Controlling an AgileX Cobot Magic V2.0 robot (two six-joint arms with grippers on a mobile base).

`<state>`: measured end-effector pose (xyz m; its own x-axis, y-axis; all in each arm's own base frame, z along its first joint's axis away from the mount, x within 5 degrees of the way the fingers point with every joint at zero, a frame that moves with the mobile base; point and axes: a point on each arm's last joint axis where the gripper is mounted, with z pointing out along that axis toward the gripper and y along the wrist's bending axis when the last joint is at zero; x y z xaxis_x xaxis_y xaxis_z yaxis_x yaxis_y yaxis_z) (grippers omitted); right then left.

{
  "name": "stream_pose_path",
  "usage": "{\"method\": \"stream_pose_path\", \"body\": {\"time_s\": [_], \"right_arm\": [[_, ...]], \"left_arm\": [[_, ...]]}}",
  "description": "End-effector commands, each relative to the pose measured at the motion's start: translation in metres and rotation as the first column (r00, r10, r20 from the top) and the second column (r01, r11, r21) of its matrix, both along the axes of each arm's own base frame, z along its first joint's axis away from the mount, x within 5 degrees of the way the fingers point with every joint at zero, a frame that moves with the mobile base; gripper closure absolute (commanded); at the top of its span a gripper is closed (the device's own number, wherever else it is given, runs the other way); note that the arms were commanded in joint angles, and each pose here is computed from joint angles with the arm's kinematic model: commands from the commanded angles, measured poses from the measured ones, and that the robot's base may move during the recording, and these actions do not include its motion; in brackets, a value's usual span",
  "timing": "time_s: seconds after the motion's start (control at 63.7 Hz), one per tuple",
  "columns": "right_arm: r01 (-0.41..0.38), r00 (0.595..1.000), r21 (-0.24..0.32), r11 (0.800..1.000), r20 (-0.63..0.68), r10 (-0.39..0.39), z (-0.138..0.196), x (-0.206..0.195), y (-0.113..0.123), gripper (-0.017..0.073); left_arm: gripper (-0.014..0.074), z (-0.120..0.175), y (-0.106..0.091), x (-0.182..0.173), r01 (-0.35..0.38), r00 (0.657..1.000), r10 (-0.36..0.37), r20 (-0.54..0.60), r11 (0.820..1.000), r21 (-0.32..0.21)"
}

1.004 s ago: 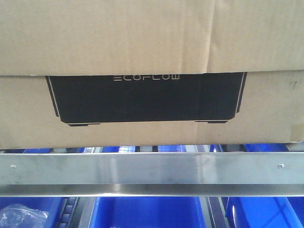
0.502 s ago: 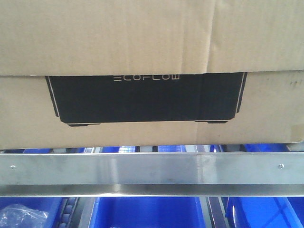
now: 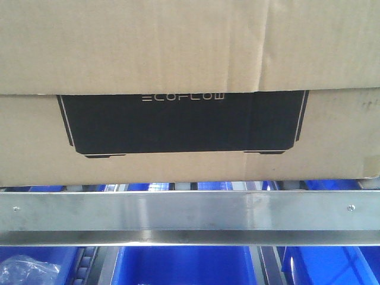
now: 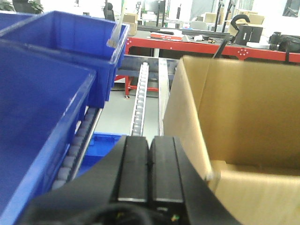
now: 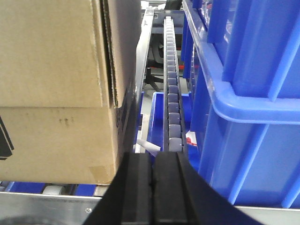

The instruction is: Grab box from left shelf to table start

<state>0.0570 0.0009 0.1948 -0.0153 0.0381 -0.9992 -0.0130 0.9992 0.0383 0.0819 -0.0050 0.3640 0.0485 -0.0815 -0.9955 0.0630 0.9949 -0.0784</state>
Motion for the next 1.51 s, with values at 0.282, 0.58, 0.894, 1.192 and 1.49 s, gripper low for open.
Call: {"method": "stream_pose_path", "body": {"time_s": [0.282,0.58,0.894,1.192,1.49], "right_arm": [[0.008,0.992,-0.01,1.0,0.128,-0.007,0.017,-0.002,-0.001,0.0511],[0.008,0.992,-0.01,1.0,0.128,-0.007,0.017,-0.002,-0.001,0.0511],[0.008,0.992,-0.01,1.0,0.128,-0.007,0.017,-0.002,-0.001,0.0511],[0.008,0.992,-0.01,1.0,0.128,-0.007,0.017,-0.002,-0.001,0.0511],[0.008,0.992,-0.01,1.0,0.128,-0.007,0.017,-0.002,-0.001,0.0511]], "left_arm": [[0.0696,0.071,-0.001,0.029,-0.002,0.999,0.001,0.037,0.999,0.033],[0.0695,0.092,-0.018,0.065,0.1,0.993,-0.097,-0.064,0.994,0.049],[0.0545,0.088,-0.046,0.094,0.224,0.969,-0.211,-0.132,0.97,0.097],[0.0352,0.081,-0.051,0.11,0.227,0.962,-0.21,-0.176,0.97,0.083],[0.0352,0.077,-0.055,0.148,0.15,0.926,-0.126,-0.355,0.988,0.041]]}}
